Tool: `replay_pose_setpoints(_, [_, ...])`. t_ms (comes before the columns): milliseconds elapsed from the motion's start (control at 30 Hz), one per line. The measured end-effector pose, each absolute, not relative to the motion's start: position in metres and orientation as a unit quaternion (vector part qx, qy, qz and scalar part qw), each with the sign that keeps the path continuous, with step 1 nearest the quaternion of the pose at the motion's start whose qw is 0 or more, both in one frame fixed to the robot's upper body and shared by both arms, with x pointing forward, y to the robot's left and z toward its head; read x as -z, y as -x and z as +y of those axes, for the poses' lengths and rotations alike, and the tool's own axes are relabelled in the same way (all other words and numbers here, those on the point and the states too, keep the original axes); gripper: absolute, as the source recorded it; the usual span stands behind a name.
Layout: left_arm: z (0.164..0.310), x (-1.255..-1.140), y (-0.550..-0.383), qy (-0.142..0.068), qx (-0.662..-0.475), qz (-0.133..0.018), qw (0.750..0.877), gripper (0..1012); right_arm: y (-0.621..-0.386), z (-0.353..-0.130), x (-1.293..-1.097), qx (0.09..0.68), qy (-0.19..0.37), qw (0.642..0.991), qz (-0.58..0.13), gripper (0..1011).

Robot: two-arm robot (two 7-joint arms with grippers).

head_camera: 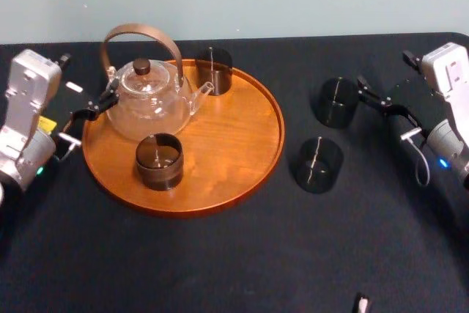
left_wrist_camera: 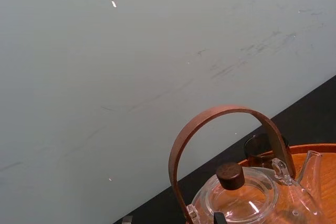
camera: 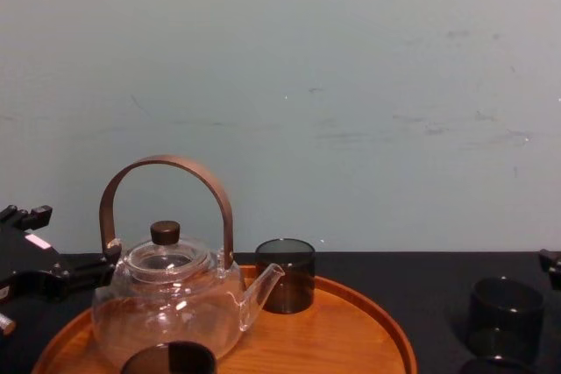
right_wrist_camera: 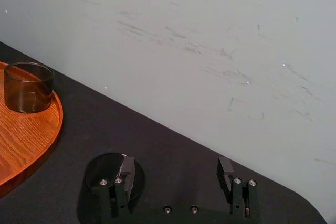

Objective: Pick up the glass from the table and place it on the tray.

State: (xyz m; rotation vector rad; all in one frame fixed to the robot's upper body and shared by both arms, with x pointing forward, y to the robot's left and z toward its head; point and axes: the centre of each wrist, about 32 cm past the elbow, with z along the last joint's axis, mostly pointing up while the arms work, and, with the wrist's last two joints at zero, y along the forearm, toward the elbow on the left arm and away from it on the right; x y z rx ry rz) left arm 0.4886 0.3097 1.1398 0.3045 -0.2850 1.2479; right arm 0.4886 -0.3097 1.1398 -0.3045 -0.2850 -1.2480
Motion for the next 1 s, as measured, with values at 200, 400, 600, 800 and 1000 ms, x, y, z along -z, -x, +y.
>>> replay_pose_setpoints(200, [0.3097,-1.1398,-0.4886,-0.141,-0.58,-0.132,0.791,1001,-0.4886,-0.3097,-1.1398,0.58,0.141,0.791,-0.132,1002])
replay_pose_setpoints(400, [0.3097,-1.1398,-0.4886,-0.142,-0.58,-0.132,0.791,1002,-0.4886,-0.3097,-1.1398,0.58,0.141,0.791,-0.132,1002])
replay_pose_setpoints(600, [0.3097,-1.1398,-0.4886,-0.141,-0.58,-0.132,0.791,1001,-0.4886,-0.3096,-1.1398,0.58,0.141,0.791,-0.132,1003])
replay_pose_setpoints(800, [0.3097,-1.1398,-0.4886,-0.141,-0.58,-0.132,0.791,1001,-0.4886,-0.3097,-1.1398,0.58,0.142,0.791,-0.132,1002])
replay_pose_setpoints(1000, [0.3097,-1.1398,-0.4886,-0.142,-0.58,-0.132,0.791,1001,-0.4886,-0.3097,-1.1398,0.58,0.141,0.791,-0.132,1002])
